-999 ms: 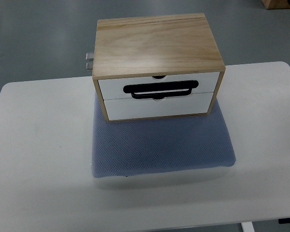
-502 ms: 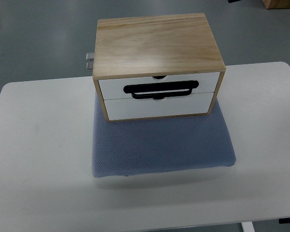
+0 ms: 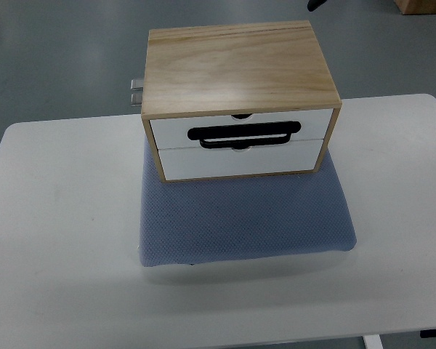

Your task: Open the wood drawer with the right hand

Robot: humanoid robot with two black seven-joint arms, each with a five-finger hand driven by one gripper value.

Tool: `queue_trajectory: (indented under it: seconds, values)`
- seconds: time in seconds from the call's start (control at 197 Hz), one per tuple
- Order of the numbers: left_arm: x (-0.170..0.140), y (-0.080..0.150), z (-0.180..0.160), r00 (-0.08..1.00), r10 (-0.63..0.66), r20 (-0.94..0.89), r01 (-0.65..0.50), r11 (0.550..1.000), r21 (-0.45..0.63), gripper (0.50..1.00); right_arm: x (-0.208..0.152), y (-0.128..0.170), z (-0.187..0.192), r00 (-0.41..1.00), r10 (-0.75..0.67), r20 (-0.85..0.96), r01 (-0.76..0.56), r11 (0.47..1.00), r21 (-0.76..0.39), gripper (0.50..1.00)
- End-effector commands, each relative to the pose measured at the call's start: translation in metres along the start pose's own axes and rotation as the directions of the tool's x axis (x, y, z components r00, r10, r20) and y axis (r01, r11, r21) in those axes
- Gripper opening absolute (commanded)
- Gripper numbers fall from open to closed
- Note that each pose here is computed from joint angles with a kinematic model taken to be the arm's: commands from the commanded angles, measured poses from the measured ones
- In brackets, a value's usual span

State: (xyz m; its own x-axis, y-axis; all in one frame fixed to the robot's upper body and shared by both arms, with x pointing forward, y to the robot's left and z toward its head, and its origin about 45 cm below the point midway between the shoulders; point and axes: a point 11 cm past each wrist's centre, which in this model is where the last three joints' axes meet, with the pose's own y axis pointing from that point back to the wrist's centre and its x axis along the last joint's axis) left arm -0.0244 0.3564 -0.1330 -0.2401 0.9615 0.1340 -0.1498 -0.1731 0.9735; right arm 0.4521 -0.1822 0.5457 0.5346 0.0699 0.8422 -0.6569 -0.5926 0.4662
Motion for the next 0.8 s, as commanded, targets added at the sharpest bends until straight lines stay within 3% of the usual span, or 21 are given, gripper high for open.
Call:
queue_trajectory:
  seconds: [0.0,0.37,0.482,0.649,0.796]
  values:
    - [0.000,0.000,0.000,1.000,0.000,0.001,0.000,1.000,0.000,1.000,-0.008,-0.013,-0.009,0.998,-0.045,-0.043,0.043,0.998,-0.037,0.944]
    - [0.000,0.000,0.000,1.000,0.000,0.001,0.000,1.000,0.000,1.000,-0.027,-0.025,-0.038,0.992,-0.112,-0.062,0.114,0.993,0.024,0.940]
    - [0.000,0.000,0.000,1.000,0.000,-0.001,0.000,1.000,0.000,1.000,-0.030,-0.026,-0.038,0.992,-0.117,0.037,0.115,0.992,0.055,0.940]
    - [0.000,0.000,0.000,1.000,0.000,0.001,0.000,1.000,0.000,1.000,-0.063,-0.033,-0.026,0.958,-0.209,0.196,0.202,0.978,0.051,0.940]
    - [0.000,0.000,0.000,1.000,0.000,-0.001,0.000,1.000,0.000,1.000,-0.074,-0.034,-0.014,0.948,-0.232,0.217,0.236,0.972,0.005,0.940]
